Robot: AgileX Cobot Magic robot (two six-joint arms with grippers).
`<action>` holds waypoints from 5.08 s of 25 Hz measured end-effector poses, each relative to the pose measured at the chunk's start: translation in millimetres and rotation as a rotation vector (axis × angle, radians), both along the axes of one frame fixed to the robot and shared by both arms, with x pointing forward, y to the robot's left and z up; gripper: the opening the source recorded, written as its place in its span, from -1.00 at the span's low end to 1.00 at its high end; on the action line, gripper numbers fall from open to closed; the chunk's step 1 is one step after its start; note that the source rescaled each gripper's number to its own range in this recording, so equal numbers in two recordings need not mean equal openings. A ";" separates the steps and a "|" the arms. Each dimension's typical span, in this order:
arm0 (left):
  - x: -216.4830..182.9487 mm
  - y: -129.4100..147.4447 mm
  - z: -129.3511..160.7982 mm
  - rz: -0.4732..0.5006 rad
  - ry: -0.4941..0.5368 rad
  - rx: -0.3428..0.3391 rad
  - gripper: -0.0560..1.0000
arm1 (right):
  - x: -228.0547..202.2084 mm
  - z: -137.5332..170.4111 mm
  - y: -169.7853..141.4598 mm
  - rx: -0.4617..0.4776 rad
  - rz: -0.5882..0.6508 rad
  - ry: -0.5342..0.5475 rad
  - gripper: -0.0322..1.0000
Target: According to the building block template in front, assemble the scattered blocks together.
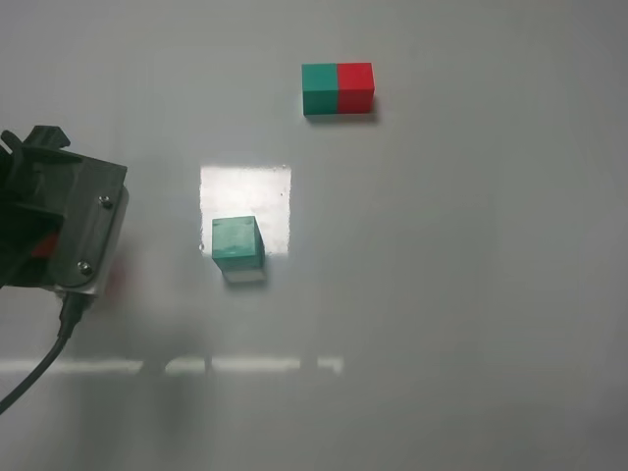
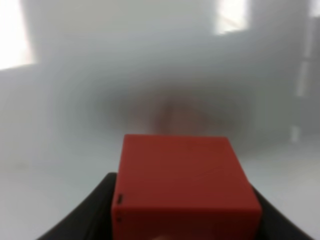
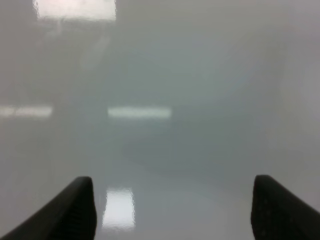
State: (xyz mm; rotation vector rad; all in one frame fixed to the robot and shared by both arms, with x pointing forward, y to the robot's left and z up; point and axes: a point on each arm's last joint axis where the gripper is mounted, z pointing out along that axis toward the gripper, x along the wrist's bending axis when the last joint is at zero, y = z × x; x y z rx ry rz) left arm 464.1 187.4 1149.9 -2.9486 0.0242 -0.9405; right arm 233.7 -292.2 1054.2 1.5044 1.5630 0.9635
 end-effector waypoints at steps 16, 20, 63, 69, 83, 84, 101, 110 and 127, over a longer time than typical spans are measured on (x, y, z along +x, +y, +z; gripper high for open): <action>7.5 -129.9 50.2 -0.161 -0.181 -0.100 -0.60 | 0.0 0.0 0.0 0.000 0.000 0.000 0.22; 2.3 -164.7 49.3 -0.197 -0.173 -0.160 -0.60 | 0.0 0.0 0.0 0.000 0.000 0.000 0.21; 15.7 -158.0 -1.7 -0.081 -0.003 -0.145 -0.60 | 0.0 0.0 0.0 0.000 0.000 0.000 0.23; 28.4 -147.3 -3.4 -0.045 0.034 -0.187 -0.60 | 0.0 0.0 0.0 0.000 0.000 0.000 0.23; 30.6 -139.8 -28.4 -0.063 0.064 -0.085 -0.60 | 0.0 0.0 0.0 0.000 0.000 0.000 0.23; 30.7 -139.9 -28.4 -0.063 0.062 -0.085 -0.60 | 0.0 0.0 0.0 0.000 0.000 0.000 0.23; 33.6 -137.6 -28.3 -0.067 0.028 -0.048 0.13 | 0.0 0.0 0.0 0.000 0.000 0.000 0.15; 31.7 -138.7 -28.1 -0.072 0.024 -0.033 0.14 | 0.0 0.0 0.0 0.000 0.000 0.000 0.15; 0.3 -125.2 15.9 -0.109 -0.033 -0.130 0.52 | 0.0 0.0 0.0 0.000 0.000 0.000 0.15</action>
